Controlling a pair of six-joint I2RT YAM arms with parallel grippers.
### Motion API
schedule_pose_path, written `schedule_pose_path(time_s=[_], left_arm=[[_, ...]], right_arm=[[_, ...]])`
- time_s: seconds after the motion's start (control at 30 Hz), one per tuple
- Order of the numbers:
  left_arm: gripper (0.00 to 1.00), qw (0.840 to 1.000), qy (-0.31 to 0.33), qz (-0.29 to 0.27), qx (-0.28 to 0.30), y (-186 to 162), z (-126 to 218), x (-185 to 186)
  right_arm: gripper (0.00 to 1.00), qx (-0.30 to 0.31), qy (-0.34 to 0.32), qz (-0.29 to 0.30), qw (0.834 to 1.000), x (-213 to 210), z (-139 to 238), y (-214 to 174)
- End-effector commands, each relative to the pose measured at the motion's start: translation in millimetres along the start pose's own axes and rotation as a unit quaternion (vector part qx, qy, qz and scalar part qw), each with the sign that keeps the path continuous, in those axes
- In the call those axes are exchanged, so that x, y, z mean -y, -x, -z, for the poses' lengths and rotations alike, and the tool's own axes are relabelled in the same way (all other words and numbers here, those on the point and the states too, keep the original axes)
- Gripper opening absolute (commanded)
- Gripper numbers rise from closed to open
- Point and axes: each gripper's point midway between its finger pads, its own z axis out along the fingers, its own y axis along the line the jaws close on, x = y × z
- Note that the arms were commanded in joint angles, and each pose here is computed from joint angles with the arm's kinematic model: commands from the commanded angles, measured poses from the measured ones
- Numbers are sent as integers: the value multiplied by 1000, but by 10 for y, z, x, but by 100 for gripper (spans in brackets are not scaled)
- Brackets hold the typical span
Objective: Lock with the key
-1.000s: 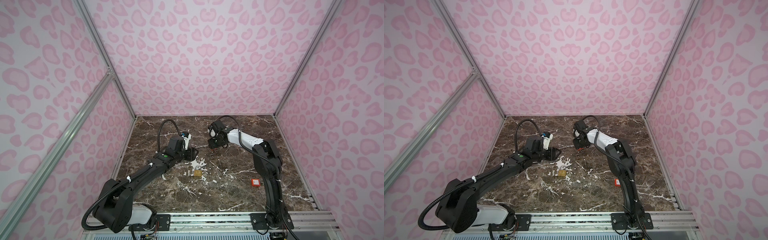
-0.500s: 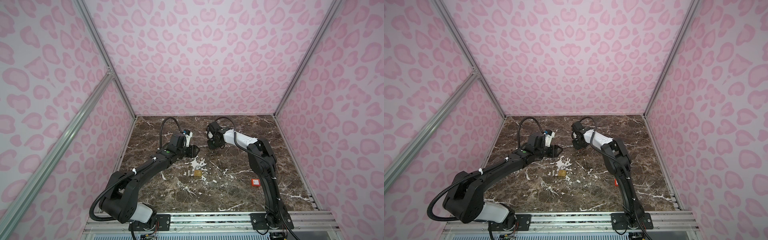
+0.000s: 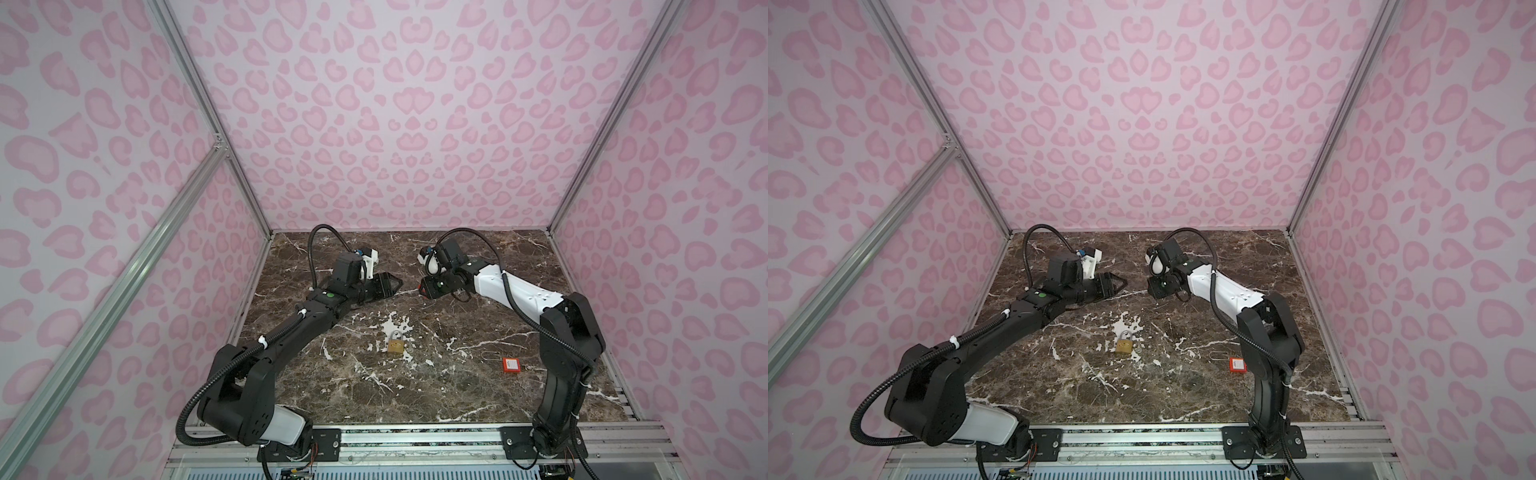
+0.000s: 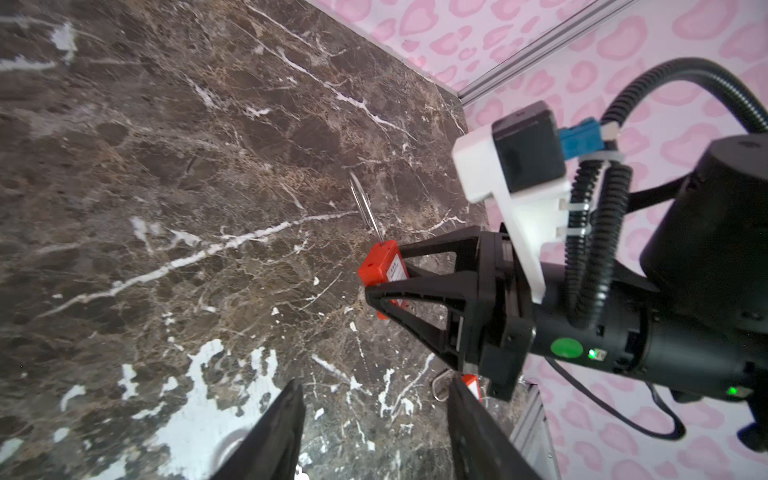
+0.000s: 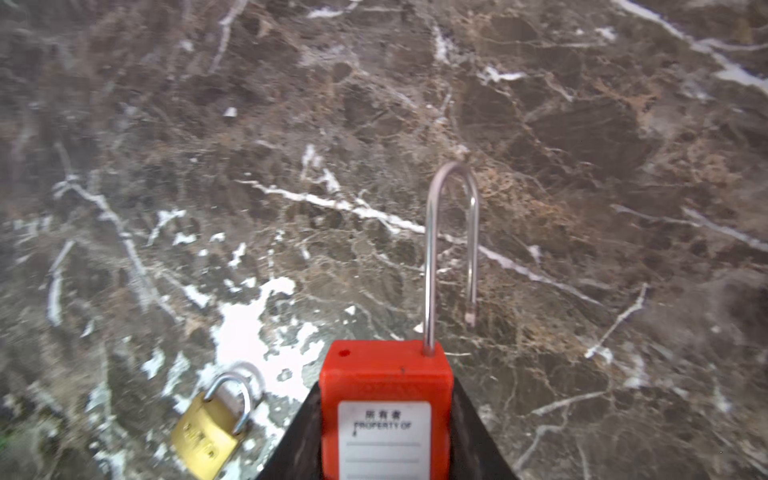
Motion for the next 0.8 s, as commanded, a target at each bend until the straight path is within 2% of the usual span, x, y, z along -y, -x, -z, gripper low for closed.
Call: schedule_pose_path(time_s=[0.0, 0.17, 0.3, 0.77], left_arm=[[56, 999, -35, 26, -13, 24, 30, 156], [55, 998, -48, 46, -14, 76, 95, 179], [55, 997, -55, 53, -16, 87, 157, 198], [52, 994, -90, 55, -13, 199, 261, 404]], right_arm=[[32, 26, 60, 21, 998, -331, 126, 122], [32, 60, 93, 43, 993, -602, 368, 376], [32, 64, 101, 69, 990, -779, 436, 475], [33, 63, 101, 94, 988, -920, 475, 462]])
